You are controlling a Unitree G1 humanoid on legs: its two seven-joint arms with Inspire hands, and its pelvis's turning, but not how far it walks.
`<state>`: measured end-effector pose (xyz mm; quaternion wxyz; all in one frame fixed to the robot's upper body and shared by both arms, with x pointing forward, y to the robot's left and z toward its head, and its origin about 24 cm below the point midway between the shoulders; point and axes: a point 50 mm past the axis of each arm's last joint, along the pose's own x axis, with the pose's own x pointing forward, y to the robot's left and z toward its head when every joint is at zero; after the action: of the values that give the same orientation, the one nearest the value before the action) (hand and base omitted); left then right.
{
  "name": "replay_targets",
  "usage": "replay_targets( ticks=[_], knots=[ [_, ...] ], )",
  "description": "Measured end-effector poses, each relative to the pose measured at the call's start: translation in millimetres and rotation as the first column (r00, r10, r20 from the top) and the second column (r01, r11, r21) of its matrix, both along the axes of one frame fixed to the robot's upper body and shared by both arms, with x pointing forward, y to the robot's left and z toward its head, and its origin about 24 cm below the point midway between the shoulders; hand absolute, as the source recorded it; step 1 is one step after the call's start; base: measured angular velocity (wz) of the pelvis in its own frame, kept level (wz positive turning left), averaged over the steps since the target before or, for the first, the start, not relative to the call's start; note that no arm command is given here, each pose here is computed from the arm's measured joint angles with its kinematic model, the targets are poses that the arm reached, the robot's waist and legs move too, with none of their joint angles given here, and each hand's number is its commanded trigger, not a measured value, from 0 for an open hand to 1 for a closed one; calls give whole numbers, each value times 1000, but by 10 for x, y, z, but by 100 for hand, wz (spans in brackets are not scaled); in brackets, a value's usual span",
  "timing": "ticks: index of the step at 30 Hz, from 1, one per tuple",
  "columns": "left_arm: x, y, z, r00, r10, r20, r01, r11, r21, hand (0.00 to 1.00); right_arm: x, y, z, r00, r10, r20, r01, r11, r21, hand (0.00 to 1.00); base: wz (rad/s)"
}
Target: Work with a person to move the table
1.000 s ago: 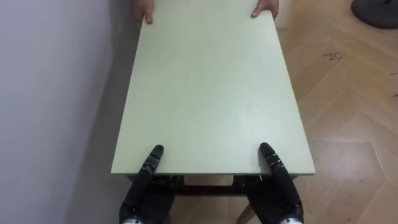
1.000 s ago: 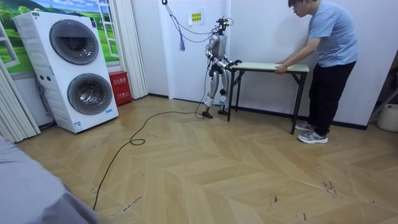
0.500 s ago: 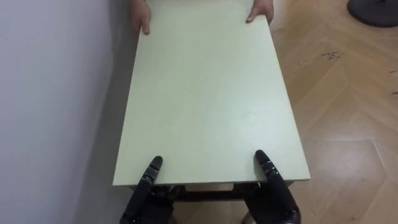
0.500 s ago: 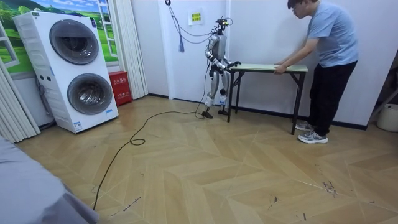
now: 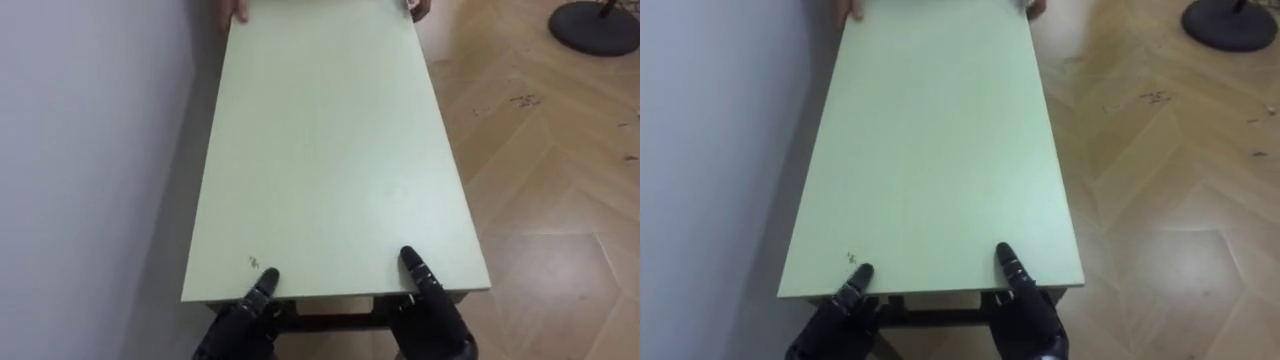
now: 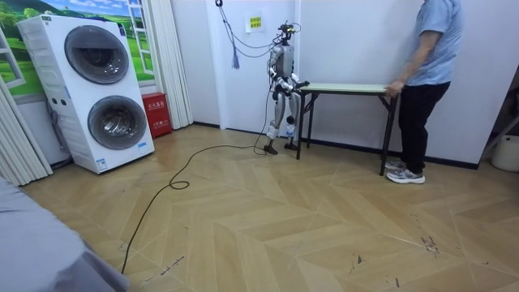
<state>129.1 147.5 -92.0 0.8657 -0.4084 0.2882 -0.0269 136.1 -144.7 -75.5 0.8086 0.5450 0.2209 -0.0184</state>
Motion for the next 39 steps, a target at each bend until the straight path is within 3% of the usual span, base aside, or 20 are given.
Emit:
replay_targets(
  ticks=[5, 24, 30, 39],
  knots=[
    [-25, -63, -23, 998, -67, -13, 67, 997, 25, 0, -18, 29, 8, 998, 54, 30, -54, 999, -4, 0, -19],
    [-59, -73, -77, 996, -84, -43, 84, 996, -13, 0, -34, 76, 55, 980, 156, 127, -165, 984, 68, 0, -1],
    [-89, -47, -144, 985, -162, -67, 167, 983, 81, 0, -60, 60, 18, 962, 250, 115, -247, 968, -36, 0, 5],
    [-215, 123, -270, 960, -235, -152, 264, 941, 212, 0, -270, -196, -321, 896, 431, -110, -443, 845, -300, 0, 2]
  ],
)
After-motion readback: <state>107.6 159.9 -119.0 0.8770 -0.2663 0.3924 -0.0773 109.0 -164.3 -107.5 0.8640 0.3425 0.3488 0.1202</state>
